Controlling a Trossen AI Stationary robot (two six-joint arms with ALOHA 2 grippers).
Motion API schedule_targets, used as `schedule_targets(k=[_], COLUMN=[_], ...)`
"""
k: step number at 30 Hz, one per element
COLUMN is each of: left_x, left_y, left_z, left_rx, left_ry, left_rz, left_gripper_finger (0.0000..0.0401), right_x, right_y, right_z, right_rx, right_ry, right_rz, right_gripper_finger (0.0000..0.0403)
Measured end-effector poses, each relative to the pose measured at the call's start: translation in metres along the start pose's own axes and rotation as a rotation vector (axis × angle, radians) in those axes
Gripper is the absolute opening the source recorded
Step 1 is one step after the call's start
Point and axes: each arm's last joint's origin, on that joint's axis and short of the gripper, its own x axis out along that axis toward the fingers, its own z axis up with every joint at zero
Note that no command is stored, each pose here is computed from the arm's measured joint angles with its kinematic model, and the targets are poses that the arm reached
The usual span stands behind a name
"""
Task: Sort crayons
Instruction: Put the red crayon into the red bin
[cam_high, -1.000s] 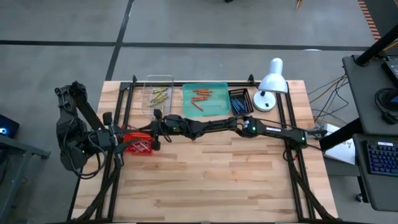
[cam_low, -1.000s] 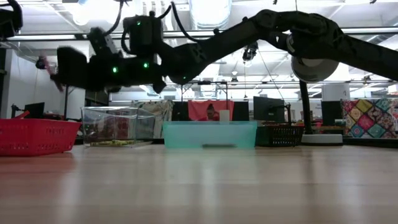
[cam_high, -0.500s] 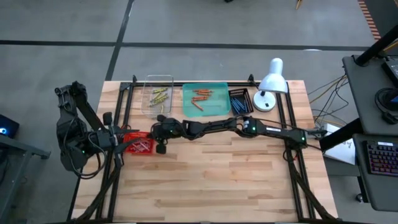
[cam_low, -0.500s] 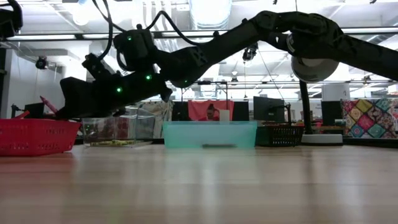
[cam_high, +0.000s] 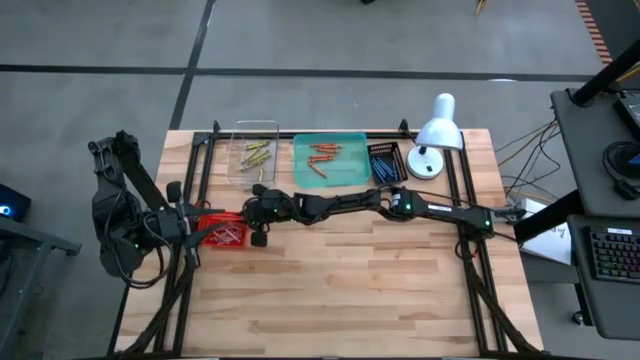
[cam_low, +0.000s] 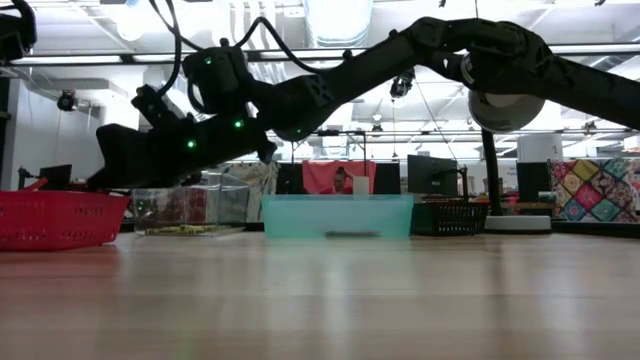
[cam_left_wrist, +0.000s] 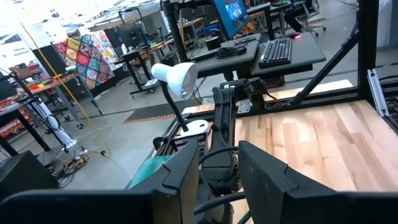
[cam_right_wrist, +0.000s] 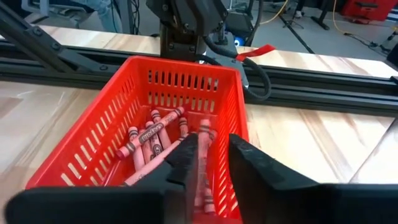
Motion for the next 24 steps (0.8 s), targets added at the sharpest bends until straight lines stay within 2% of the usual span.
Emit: schedule_targets(k=[4,9,16,24], left_x=[0.0,0.0,0.001,0.004], left_y=[0.0,-0.001,-0.003,-0.007], left_z=[0.0,-0.001,-0.01,-0.04], left_rx=[-0.028,-0.064,-0.073,-0.099], left_ry=[0.0,0.002,0.01,0.037], left_rz=[0.0,-0.001,-0.007,-0.025], left_gripper_finger=[0.0096,0.0096,0.0081,0.0041], right_x=[-0.001,-0.006,-0.021,-0.049], right_y=[0.0,0.005,0.027,0.039], right_z=[0.004,0.02,0.056,0.076], right_rx=[-0.01,-0.046,-0.16,-0.23], right_ry=[-0.007,-0.033,-0.08,-0.086], right_rz=[-0.001,0.007,0.043,0.1], right_gripper_finger=[0.0104,0.0118,0.0104,0.0083])
